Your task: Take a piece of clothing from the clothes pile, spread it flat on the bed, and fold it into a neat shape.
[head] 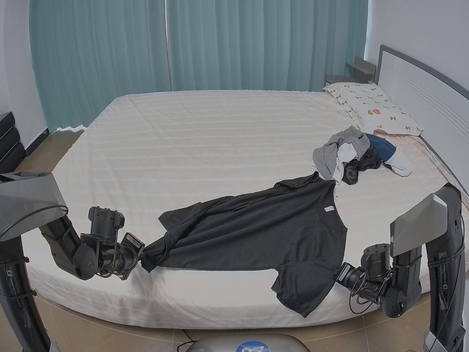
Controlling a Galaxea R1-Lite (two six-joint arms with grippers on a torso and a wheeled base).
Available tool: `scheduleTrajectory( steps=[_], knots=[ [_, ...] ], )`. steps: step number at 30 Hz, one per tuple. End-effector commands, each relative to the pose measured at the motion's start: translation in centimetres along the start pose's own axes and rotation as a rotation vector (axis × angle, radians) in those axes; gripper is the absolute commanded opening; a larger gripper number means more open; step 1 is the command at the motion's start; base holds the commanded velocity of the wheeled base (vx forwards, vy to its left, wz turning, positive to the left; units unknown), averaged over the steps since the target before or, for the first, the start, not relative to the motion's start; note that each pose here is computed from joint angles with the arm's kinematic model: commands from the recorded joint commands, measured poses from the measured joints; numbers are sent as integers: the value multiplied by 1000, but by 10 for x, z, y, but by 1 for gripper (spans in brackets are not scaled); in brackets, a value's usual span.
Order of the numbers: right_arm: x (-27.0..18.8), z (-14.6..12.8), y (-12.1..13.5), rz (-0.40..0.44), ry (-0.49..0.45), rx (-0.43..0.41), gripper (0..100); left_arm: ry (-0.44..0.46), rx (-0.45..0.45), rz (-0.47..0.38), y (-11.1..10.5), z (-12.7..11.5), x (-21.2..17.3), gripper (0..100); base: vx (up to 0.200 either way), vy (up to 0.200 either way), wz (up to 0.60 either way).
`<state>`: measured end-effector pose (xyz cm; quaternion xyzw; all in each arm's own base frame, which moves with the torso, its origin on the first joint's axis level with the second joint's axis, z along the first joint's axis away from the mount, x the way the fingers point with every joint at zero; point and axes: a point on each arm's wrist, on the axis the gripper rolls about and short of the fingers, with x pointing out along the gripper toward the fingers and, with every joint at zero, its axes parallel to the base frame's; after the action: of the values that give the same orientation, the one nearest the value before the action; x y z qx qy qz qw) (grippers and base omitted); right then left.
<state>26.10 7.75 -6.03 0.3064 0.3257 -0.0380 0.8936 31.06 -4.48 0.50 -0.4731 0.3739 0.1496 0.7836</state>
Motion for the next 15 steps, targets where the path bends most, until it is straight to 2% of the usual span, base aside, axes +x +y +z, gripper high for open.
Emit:
scheduleTrajectory(
  steps=[1,6,11,15],
  knots=[
    [-19,9,-12,-48,-9,-44,0,4,2,8,3,-1,-2,0,0,0,0],
    [-35,19,-16,-71,-28,-56,0,7,5,15,5,-2,-3,0,0,0,0],
    [-45,21,-27,-116,-13,-140,0,13,43,27,9,-4,-10,0,0,0,0],
    [-46,26,-34,-144,-24,-161,0,26,60,43,12,-7,-11,0,0,0,0]
  ],
)
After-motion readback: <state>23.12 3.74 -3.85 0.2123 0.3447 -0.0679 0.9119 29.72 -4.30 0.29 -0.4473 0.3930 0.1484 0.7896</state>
